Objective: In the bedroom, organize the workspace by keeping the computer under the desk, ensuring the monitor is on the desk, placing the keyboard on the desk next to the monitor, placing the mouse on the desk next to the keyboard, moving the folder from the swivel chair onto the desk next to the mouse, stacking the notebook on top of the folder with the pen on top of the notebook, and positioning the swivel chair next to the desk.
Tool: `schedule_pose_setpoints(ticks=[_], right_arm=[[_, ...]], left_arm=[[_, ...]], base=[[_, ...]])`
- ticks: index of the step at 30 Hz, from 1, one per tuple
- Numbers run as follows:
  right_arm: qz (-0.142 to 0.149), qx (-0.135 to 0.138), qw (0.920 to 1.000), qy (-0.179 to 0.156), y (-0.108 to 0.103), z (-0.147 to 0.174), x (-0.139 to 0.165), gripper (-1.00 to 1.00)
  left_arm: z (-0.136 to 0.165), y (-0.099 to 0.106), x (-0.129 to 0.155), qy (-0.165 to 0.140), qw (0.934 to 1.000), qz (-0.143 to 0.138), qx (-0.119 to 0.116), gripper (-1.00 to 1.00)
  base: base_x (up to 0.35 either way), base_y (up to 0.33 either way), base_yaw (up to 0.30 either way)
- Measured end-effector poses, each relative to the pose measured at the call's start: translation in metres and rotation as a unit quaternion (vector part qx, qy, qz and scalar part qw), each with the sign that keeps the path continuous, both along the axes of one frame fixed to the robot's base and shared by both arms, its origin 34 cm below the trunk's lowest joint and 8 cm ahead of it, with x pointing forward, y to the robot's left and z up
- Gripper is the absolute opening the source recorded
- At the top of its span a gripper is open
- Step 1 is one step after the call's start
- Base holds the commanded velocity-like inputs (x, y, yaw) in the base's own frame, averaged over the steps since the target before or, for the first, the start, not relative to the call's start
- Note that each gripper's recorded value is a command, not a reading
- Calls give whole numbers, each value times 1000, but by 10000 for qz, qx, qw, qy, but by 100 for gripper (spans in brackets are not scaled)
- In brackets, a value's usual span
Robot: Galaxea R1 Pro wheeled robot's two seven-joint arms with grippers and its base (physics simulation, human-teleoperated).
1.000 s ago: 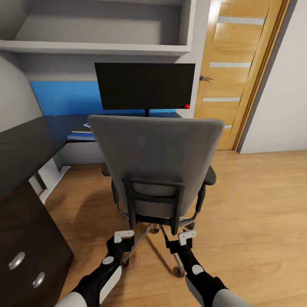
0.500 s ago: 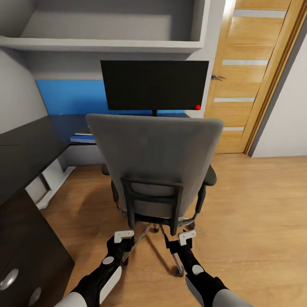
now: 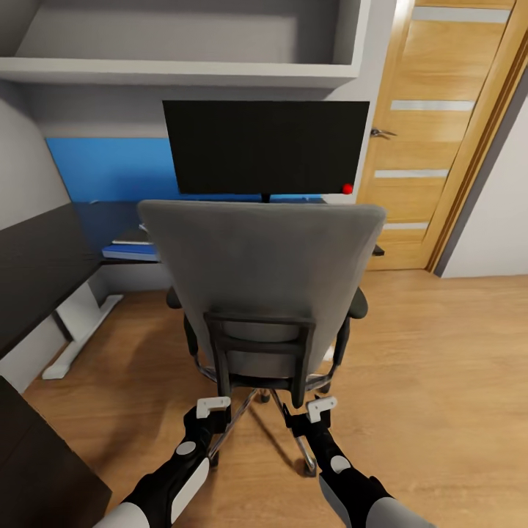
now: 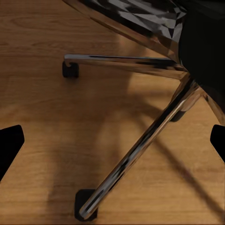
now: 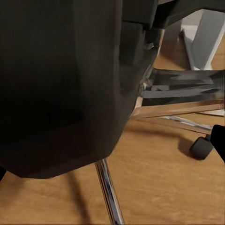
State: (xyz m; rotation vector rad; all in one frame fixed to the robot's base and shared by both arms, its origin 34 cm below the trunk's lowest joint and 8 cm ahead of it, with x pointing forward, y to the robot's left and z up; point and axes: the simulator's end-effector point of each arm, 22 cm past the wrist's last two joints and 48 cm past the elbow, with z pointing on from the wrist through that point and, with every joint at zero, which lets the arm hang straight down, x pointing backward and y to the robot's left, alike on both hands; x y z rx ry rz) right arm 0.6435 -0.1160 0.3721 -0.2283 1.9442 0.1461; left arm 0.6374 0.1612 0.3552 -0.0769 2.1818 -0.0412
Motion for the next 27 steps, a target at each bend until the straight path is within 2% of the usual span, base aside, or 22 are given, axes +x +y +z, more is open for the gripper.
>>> schedule_pose_setpoints(ticks=[16, 20, 27], right_arm=[[-10, 1, 10000, 7, -1, 0, 0, 100], [25, -17, 10000, 1, 1, 0, 0, 100], [22, -21, 10000, 12, 1, -1, 0, 100]], left_arm=[[0, 0, 0, -10, 10000, -11, 8, 100], [0, 0, 1, -7, 10000, -18, 12, 100], [0, -1, 1, -6, 10000, -18, 11, 100]], base=[[318, 0, 0], [-131, 7, 0], [-305, 16, 0]])
